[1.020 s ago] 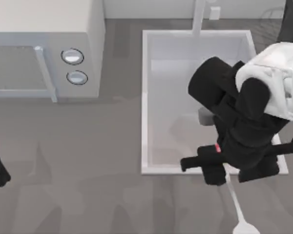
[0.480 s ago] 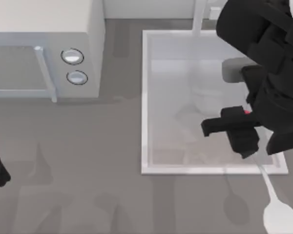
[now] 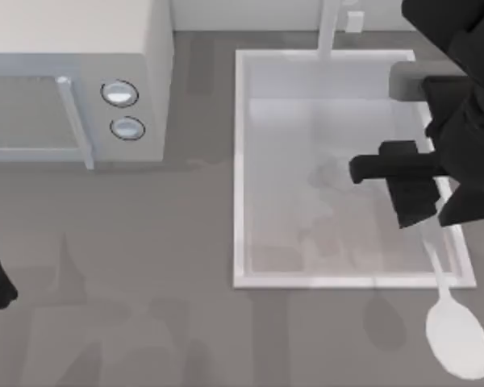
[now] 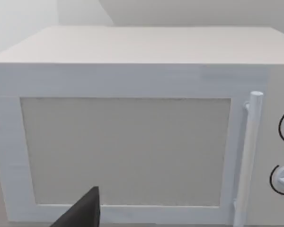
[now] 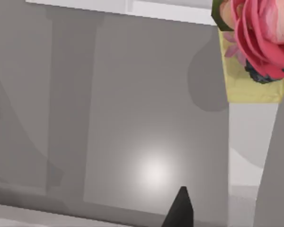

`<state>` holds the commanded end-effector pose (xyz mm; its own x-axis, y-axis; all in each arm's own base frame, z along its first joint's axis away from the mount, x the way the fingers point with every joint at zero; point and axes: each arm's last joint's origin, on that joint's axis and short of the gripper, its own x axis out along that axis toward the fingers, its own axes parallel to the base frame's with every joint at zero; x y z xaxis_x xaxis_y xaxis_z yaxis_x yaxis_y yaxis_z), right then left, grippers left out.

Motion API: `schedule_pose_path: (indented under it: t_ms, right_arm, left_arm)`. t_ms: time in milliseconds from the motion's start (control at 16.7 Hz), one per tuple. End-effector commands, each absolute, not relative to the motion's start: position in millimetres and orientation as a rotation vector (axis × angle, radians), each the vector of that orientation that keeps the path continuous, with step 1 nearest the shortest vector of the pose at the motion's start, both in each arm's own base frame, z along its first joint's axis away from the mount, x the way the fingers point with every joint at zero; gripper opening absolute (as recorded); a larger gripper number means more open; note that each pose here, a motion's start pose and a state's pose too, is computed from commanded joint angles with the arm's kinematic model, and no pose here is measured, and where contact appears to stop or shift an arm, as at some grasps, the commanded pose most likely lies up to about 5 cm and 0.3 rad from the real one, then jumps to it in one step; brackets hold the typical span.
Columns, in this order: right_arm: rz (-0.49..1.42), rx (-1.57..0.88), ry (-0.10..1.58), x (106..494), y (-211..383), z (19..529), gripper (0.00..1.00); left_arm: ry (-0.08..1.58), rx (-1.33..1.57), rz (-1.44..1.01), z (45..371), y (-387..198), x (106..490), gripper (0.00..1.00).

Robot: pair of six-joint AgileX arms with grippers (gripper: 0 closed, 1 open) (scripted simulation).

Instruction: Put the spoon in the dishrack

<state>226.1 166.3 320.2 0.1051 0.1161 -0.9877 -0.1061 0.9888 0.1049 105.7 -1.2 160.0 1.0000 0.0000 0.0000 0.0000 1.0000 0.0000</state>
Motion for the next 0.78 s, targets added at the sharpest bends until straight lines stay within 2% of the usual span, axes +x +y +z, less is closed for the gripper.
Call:
schedule_pose_path:
  t_ms: [180, 420, 600, 780]
  right_arm:
    - [0.206, 0.177, 1.308, 249.3, 127.9, 330.0, 0.00]
    - [0.214, 0.357, 0.954, 272.6, 47.0, 349.0, 0.00]
    - [0.170, 0.363, 0.620, 265.5, -20.6, 369.4, 0.00]
    - [0.095, 0.251, 0.308, 235.9, -73.0, 392.6, 0.00]
  left_arm:
    - [0.000, 0.000, 0.000, 160.0, -1.2, 105.7, 1.00]
    - [0.000, 0.000, 0.000, 160.0, -1.2, 105.7, 1.00]
    - [0.000, 0.000, 0.000, 160.0, -1.2, 105.7, 1.00]
    - [0.000, 0.000, 0.000, 160.0, -1.2, 105.7, 1.00]
